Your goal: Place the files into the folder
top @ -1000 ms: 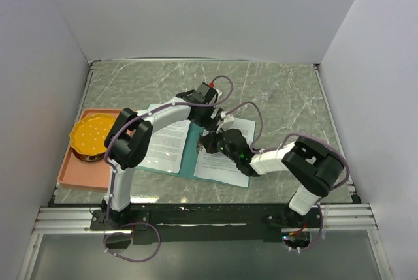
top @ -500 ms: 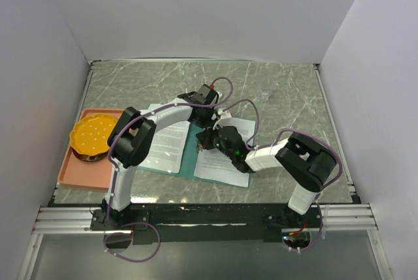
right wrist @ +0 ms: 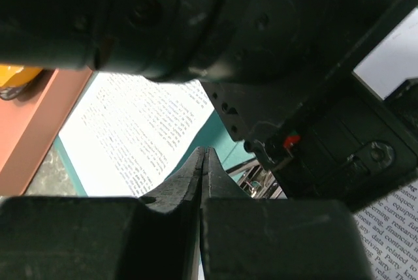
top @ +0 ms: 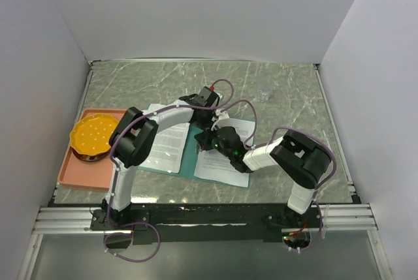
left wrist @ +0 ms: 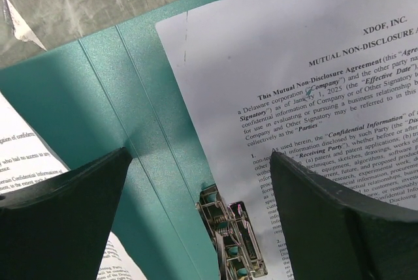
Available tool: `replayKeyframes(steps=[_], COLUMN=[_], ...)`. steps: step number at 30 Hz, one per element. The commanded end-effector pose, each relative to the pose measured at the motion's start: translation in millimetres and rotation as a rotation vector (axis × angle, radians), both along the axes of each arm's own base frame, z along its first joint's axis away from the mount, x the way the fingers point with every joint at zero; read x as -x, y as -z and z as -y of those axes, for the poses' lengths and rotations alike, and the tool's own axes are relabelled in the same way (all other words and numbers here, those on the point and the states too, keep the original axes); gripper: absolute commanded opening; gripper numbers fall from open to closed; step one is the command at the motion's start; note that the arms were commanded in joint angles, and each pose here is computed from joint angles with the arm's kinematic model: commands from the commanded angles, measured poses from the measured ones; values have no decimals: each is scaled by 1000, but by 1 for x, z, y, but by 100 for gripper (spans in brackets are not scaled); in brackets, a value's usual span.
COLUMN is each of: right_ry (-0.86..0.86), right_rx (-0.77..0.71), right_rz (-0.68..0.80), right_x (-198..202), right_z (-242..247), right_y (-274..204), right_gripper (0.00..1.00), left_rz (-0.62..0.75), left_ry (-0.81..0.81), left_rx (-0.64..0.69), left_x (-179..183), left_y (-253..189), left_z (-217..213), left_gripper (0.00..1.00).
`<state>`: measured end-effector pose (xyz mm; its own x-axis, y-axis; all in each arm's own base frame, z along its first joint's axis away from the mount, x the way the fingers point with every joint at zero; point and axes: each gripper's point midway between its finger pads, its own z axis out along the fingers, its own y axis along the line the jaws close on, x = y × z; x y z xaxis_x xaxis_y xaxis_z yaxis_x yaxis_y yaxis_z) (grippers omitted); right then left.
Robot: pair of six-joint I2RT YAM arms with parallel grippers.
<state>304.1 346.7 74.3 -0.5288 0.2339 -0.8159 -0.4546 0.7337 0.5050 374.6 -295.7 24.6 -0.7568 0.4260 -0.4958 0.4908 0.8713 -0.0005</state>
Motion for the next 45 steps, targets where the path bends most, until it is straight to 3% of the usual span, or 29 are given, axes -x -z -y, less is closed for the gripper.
replayKeyframes(steps=[1,23,45], right_ry=[-6,-113,-115], right_rx=[-39,-1,212], right_rz=[61,-80,-286], right_x=[-9,11,48], right_z=[-6,-17,7], right_y=[-14,25,87], right_gripper=[0,0,0], left_rz=[-15,-32,-53], left_ry=[-17,6,29], left_rx=[-52,-56,-63], left_x=[6,16,27], left_y=[18,22,26], left_z=[-6,-7,-12], left_gripper=[96,96,96])
